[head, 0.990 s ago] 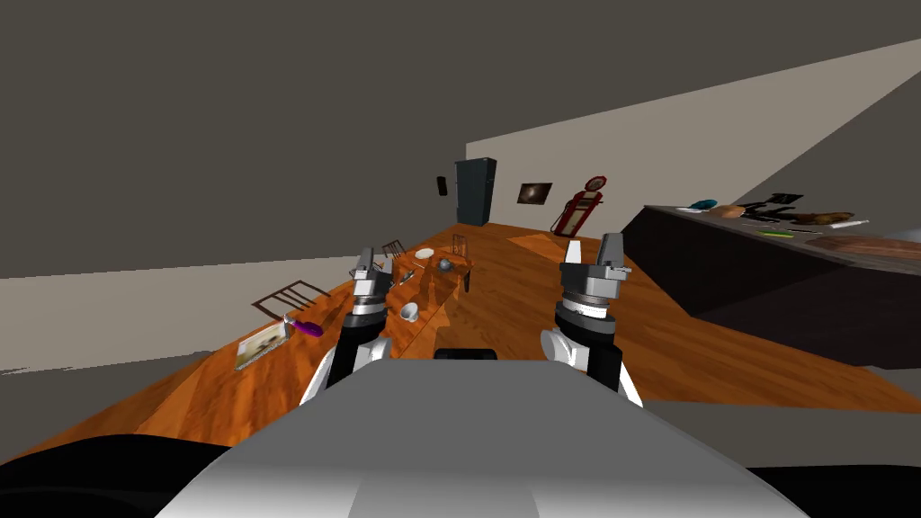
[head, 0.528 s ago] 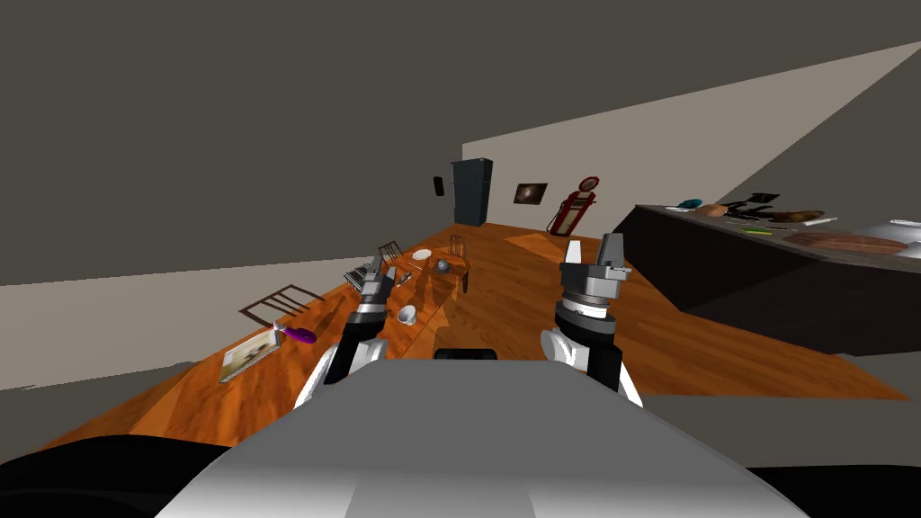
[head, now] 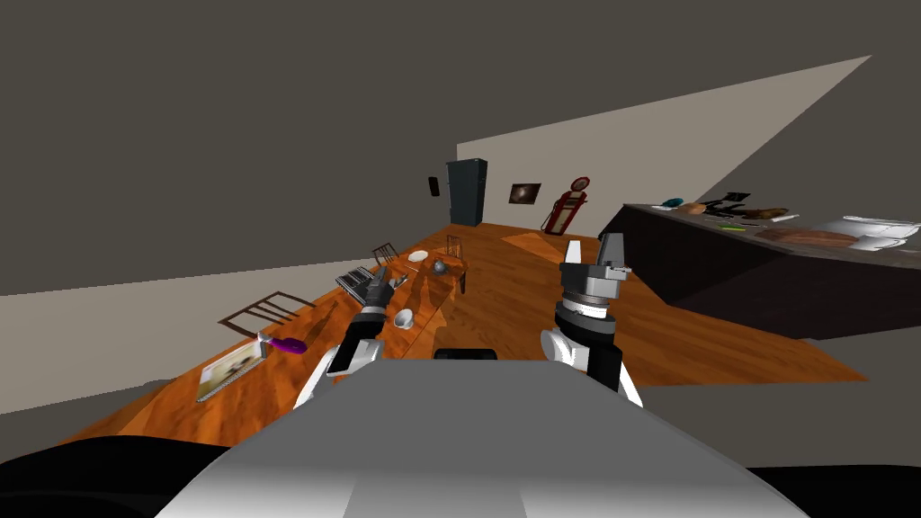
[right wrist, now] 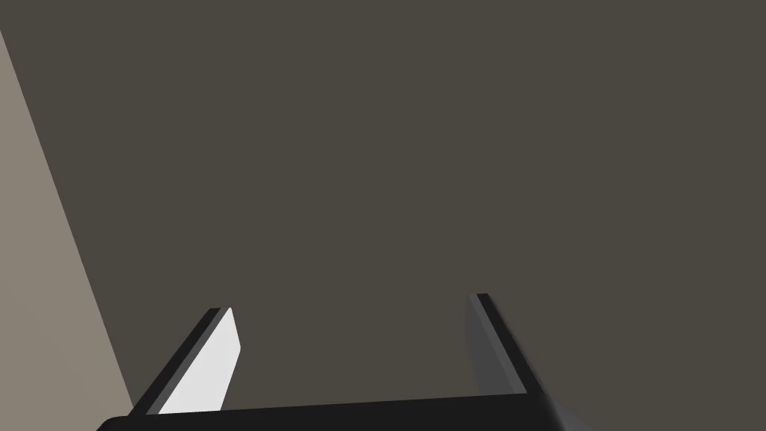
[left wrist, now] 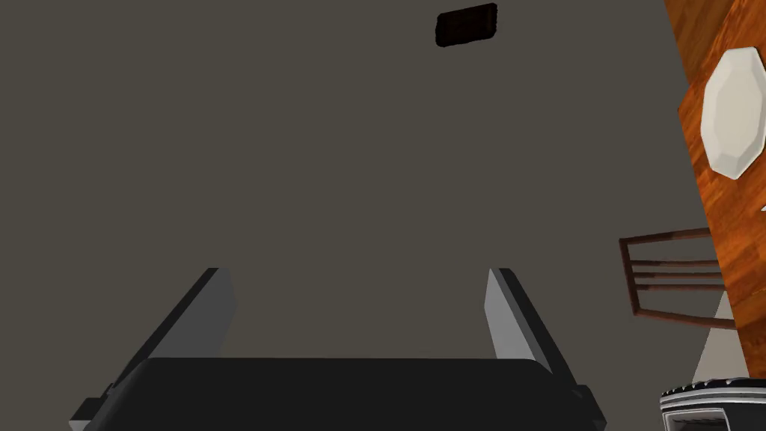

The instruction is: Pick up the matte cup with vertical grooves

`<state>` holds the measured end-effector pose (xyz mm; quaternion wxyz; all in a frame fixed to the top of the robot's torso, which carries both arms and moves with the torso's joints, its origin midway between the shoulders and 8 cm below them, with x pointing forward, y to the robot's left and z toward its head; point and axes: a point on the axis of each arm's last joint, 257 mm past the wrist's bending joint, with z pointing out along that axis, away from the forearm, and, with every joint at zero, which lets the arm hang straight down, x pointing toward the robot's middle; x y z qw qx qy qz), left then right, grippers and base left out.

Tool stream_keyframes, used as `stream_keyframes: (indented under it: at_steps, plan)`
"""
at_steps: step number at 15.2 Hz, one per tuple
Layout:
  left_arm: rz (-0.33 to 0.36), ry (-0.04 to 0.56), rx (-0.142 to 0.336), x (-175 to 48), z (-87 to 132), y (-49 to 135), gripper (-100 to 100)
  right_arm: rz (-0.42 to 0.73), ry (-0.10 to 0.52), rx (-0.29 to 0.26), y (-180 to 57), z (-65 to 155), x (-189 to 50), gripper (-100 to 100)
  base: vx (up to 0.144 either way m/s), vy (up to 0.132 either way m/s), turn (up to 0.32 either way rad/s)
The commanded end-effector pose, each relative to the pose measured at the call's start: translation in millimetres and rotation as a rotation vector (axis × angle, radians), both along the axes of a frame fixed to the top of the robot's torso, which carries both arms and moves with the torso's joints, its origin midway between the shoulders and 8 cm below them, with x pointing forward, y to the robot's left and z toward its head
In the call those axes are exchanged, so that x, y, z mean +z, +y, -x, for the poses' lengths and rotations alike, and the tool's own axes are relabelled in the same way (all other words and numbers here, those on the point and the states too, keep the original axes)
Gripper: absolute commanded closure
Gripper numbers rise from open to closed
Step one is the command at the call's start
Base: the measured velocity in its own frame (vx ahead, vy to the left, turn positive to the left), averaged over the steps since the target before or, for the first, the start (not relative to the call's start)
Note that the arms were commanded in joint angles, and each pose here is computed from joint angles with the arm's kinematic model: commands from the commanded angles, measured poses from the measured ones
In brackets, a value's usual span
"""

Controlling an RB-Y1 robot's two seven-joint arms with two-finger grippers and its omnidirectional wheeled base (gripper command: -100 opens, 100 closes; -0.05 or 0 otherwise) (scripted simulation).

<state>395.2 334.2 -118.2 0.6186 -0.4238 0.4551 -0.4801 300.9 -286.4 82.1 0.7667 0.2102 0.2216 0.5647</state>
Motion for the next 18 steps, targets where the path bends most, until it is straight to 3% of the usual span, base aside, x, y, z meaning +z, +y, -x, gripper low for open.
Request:
stream_keyframes:
  at_steps: [1,2,3,4,7,9,10,12,13,15,16,18]
  plan:
    - [0.016,0.058,0.022,-17,-1,12.5,-100,0.000,0.000,0.000,0,0,0,0,0.020,0.005,-0.063]
    - [0.016,0.058,0.022,-17,-1,12.5,-100,0.000,0.000,0.000,0,0,0,0,0.015,0.002,-0.022]
    - [0.035,0.108,0.045,-36,-2,24.4,-100,0.000,0.000,0.000,0,0,0,0,0.017,0.002,-0.044]
    - [0.037,0.118,0.048,-39,-2,25.1,-100,0.000,0.000,0.000,0,0,0,0,0.019,0.003,-0.063]
    - [0.083,0.222,0.099,-78,0,49.1,-100,0.000,0.000,0.000,0,0,0,0,0.024,0.005,-0.081]
    - [0.086,0.242,0.104,-83,1,50.4,-100,0.000,0.000,0.000,0,0,0,0,0.021,0.008,-0.042]
    - [0.112,0.292,0.131,-103,4,62.0,-100,0.000,0.000,0.000,0,0,0,0,0.018,0.007,-0.066]
    - [0.114,0.304,0.134,-107,4,62.7,-100,0.000,0.000,0.000,0,0,0,0,0.016,0.004,-0.051]
    - [0.142,0.354,0.161,-126,9,73.9,-100,0.000,0.000,0.000,0,0,0,0,0.019,0.001,-0.067]
    - [0.144,0.367,0.164,-130,9,74.5,-100,0.000,0.000,0.000,0,0,0,0,0.019,0.005,-0.044]
    - [0.174,0.420,0.192,-151,15,85.2,-100,0.000,0.000,0.000,0,0,0,0,0.016,0.006,-0.053]
    - [0.176,0.430,0.195,-153,16,85.6,-100,0.000,0.000,0.000,0,0,0,0,0.016,0.006,-0.047]
